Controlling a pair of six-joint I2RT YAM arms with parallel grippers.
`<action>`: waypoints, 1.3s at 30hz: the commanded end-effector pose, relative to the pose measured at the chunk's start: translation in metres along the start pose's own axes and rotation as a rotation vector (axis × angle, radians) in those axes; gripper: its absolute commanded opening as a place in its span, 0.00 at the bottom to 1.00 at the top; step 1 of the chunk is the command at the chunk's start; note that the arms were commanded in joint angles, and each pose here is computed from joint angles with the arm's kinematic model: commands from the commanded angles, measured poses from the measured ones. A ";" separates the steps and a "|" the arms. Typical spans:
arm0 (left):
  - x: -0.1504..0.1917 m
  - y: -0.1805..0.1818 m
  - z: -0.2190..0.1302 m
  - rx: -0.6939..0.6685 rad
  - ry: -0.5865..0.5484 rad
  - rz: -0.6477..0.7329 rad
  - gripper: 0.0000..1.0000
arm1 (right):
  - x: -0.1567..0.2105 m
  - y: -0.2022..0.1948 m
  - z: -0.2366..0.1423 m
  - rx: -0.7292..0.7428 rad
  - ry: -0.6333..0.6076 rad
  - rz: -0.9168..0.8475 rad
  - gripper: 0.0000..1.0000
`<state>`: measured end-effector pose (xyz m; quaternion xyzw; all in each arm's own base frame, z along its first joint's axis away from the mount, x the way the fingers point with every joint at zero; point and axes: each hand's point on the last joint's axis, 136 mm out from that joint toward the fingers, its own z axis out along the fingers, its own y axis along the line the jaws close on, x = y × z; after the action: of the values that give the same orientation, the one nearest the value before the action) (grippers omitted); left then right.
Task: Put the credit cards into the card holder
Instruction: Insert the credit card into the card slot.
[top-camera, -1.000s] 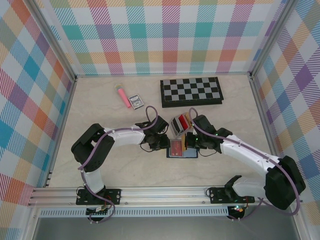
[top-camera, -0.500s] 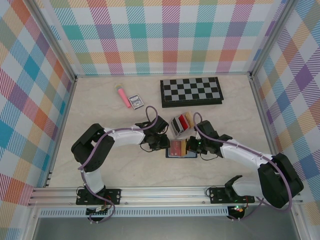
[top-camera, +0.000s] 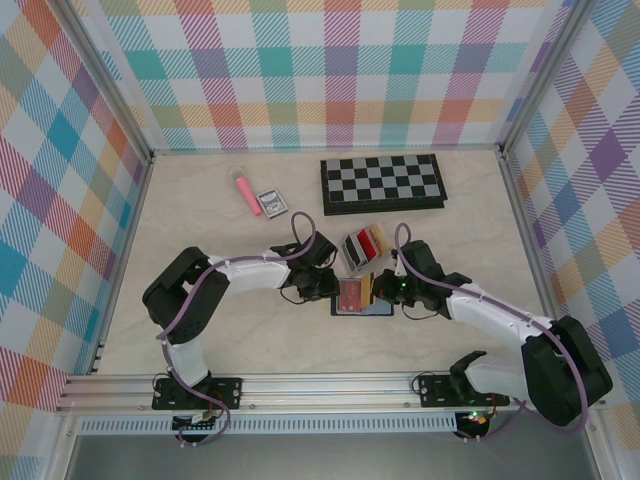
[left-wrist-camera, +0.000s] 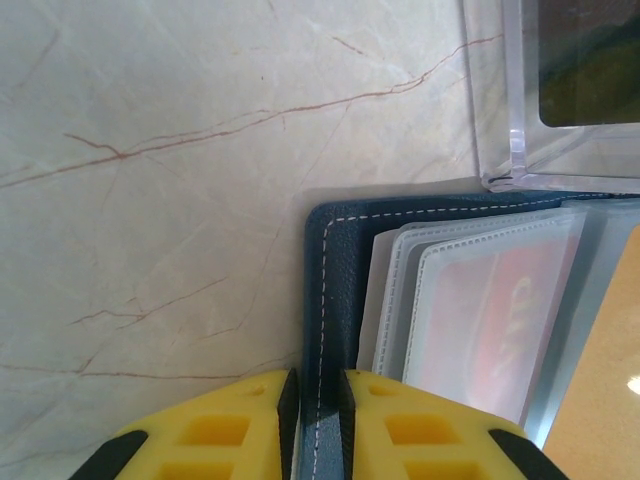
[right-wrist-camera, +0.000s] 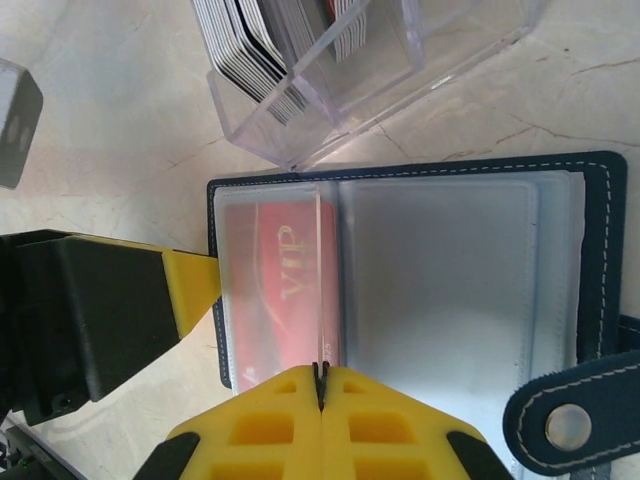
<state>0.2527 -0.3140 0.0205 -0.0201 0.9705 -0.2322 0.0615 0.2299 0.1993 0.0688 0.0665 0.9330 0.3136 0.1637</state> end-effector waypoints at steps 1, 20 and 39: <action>0.016 0.024 0.010 -0.083 0.047 -0.016 0.21 | 0.000 0.004 0.001 -0.028 0.007 0.012 0.03; 0.016 0.023 0.014 -0.082 0.055 -0.020 0.20 | 0.020 -0.015 0.029 -0.018 0.103 0.047 0.03; 0.016 0.023 0.014 -0.084 0.055 -0.022 0.20 | 0.022 -0.020 0.022 0.000 0.104 0.013 0.03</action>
<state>0.2526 -0.3130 0.0192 -0.0223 0.9711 -0.2296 0.0609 0.2247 0.2001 0.0463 0.0664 0.9358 0.3175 0.1377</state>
